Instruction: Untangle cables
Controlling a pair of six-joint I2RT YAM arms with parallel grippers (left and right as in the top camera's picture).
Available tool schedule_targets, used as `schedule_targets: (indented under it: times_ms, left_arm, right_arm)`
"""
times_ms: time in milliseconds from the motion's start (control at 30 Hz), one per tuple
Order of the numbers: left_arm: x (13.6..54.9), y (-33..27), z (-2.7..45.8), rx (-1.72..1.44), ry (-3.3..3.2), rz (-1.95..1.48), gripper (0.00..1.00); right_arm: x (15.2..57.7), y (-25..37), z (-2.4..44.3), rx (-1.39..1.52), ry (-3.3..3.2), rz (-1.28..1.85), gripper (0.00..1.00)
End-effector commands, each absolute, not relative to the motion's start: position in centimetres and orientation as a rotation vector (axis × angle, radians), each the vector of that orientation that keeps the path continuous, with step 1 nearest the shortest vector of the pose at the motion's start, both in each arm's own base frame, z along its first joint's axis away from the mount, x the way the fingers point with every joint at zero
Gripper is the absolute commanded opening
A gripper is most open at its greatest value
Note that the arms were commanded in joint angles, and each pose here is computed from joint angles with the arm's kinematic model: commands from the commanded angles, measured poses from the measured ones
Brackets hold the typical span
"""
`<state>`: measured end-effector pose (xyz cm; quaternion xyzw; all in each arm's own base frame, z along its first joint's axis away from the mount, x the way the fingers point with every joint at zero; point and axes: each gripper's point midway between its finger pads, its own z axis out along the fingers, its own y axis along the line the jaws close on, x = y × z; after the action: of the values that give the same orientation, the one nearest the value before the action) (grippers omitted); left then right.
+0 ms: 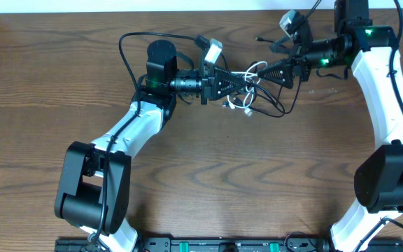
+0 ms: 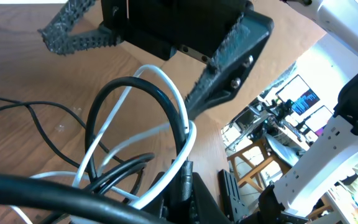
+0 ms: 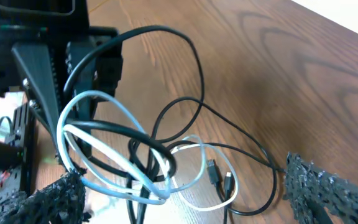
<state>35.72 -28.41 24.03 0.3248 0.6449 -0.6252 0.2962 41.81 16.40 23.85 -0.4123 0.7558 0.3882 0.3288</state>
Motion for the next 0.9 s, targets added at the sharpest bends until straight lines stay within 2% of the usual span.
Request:
schedule_targets:
  times_ms: [0,167,233,267,300,367,433,567,867]
  left_arm:
    - [35.3,-28.3,25.2,0.894,1.680,-1.659,0.07]
    - [35.3,-28.3,25.2,0.894,1.679,-1.659,0.08]
    - [35.3,-28.3,25.2,0.894,1.680,-1.659,0.07]
    - [35.3,-28.3,25.2,0.894,1.679,-1.659,0.08]
    - [35.3,-28.3,25.2,0.894,1.680,-1.659,0.08]
    - [35.3,-28.3,25.2,0.894,1.679,-1.658,0.08]
    - [35.5,-28.3,25.2,0.884,1.682,-1.650,0.08]
    - [36.4,-28.2,25.1,0.840,1.695,-1.612,0.08]
    - [39.3,-27.8,24.3,0.707,1.734,-1.455,0.08]
  right_arm:
    - [41.1,17.9,24.5,-1.178,1.898,0.999,0.99]
    - [40.7,18.9,24.6,-1.229,1.859,0.999,0.91]
    - [40.5,19.2,24.6,-1.241,1.849,1.002,0.82]
    - [40.5,19.3,24.6,-1.247,1.844,1.001,0.73]
    - [40.5,19.4,24.6,-1.251,1.842,0.999,0.54]
    - [40.5,19.4,24.6,-1.251,1.842,1.000,0.30]
    - [40.5,19.3,24.6,-1.248,1.844,0.998,0.19]
    - [40.6,18.9,24.6,-1.236,1.852,0.996,0.12]
    - [40.8,18.4,24.5,-1.225,1.867,0.986,0.05]
